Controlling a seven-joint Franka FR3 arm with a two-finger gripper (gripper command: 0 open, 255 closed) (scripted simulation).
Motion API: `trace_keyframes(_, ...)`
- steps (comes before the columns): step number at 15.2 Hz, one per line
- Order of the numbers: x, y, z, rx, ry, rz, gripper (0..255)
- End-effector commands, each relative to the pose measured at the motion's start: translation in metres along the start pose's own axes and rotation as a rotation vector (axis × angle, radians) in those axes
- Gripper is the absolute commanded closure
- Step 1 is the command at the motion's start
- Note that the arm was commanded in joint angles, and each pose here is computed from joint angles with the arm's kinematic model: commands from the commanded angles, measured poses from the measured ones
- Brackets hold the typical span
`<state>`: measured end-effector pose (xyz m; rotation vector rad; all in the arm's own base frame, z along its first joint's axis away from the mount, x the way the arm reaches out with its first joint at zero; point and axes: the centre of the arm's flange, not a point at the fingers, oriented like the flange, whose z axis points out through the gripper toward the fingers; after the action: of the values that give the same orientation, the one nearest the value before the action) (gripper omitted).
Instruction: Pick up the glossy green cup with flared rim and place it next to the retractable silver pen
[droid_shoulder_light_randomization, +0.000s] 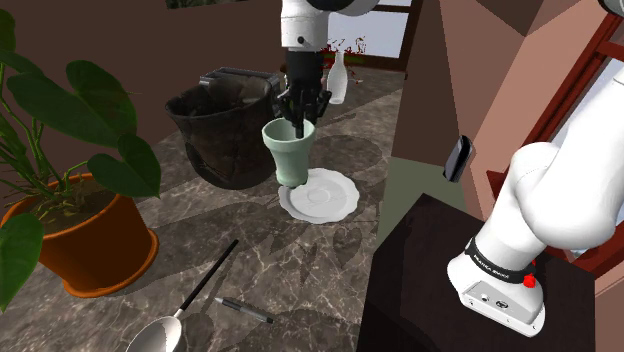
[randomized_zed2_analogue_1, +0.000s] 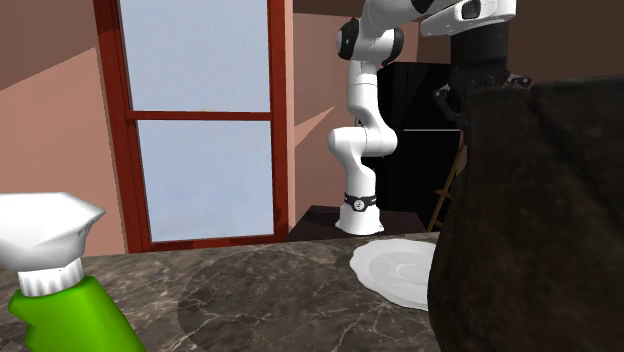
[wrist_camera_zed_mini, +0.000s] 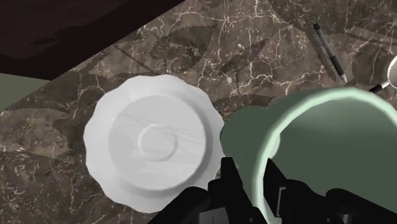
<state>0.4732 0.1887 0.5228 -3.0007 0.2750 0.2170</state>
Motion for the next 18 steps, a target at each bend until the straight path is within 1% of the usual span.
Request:
trace_keyframes(1,-0.016,-0.021,0.001,0.0,0.0,0.001,255)
trace_keyframes(18,-0.14,-0.208,0.008,0.0,0.0,0.001,255)
